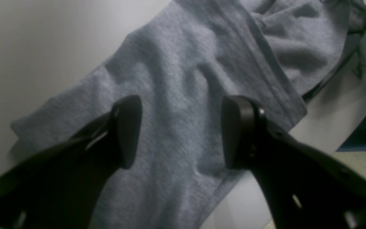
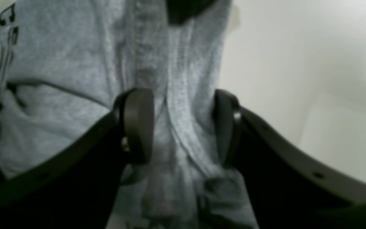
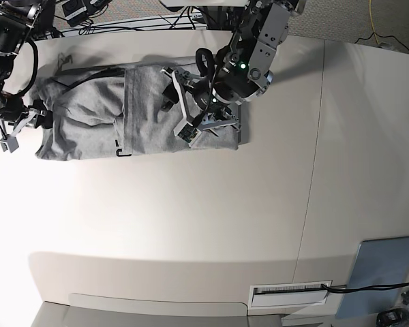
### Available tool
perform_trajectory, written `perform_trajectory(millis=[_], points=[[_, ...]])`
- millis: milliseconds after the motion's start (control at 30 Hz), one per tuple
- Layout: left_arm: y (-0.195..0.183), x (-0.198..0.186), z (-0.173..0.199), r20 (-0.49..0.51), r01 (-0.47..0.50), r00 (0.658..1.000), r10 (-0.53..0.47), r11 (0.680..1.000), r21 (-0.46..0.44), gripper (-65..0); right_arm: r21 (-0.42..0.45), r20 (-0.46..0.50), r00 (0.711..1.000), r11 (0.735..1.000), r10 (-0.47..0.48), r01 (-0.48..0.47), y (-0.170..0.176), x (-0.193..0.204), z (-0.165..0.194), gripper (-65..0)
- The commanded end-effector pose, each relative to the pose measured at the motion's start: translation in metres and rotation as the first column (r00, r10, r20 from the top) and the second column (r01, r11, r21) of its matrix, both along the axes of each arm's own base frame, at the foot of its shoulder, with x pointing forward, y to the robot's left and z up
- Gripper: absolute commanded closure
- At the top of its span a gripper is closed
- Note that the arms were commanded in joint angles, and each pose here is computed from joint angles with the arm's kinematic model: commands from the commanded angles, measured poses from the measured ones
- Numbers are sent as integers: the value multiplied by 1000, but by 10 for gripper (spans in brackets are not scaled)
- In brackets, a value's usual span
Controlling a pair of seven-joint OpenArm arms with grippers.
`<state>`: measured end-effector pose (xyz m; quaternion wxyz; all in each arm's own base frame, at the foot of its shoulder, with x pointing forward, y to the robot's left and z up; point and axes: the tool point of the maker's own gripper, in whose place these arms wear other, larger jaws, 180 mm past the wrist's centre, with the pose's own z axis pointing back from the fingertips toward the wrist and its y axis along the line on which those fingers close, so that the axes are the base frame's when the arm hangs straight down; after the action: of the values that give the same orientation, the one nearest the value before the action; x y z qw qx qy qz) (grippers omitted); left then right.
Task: Fold the T-shirt properly
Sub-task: 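Grasp the folded bundle with both grippers and lift it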
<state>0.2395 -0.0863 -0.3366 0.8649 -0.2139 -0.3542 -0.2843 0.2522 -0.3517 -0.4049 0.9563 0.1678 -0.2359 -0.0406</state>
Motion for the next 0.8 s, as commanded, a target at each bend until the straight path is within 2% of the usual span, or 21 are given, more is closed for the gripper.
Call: perform_trajectory(millis=[0,133,200,367,500,600,767], points=[[-6,5,12,31,0,1000,1,999,-34,-395,-3,-41,999,1000,17,-17,0,-6,-1,-291],[-6,5,12,31,1,1000,1,999,-34,-395,58,-27,999,998,22,-20,13,-4,0,-291],[-6,5,12,31,0,1000,1,999,-33,-395,65,-19,1000,998,20,-19,13,-3,2,-260],[-6,5,12,31,1,1000,0,999,-32,-395,64,7,1000,998,9,-9,12,2,4,0],[-5,5,11,33,0,999,1,1000,-28,-395,35,74,997,999,-18,16,-2,13,17,0],[3,8,8,52,-13,999,11,1000,21,-395,-2,114,993,1000,-25,25,-23,19,37,0],[27,7,-8,51,-24,999,19,994,103,-395,136,206,978,991,-18,-11,-11,30,74,0]])
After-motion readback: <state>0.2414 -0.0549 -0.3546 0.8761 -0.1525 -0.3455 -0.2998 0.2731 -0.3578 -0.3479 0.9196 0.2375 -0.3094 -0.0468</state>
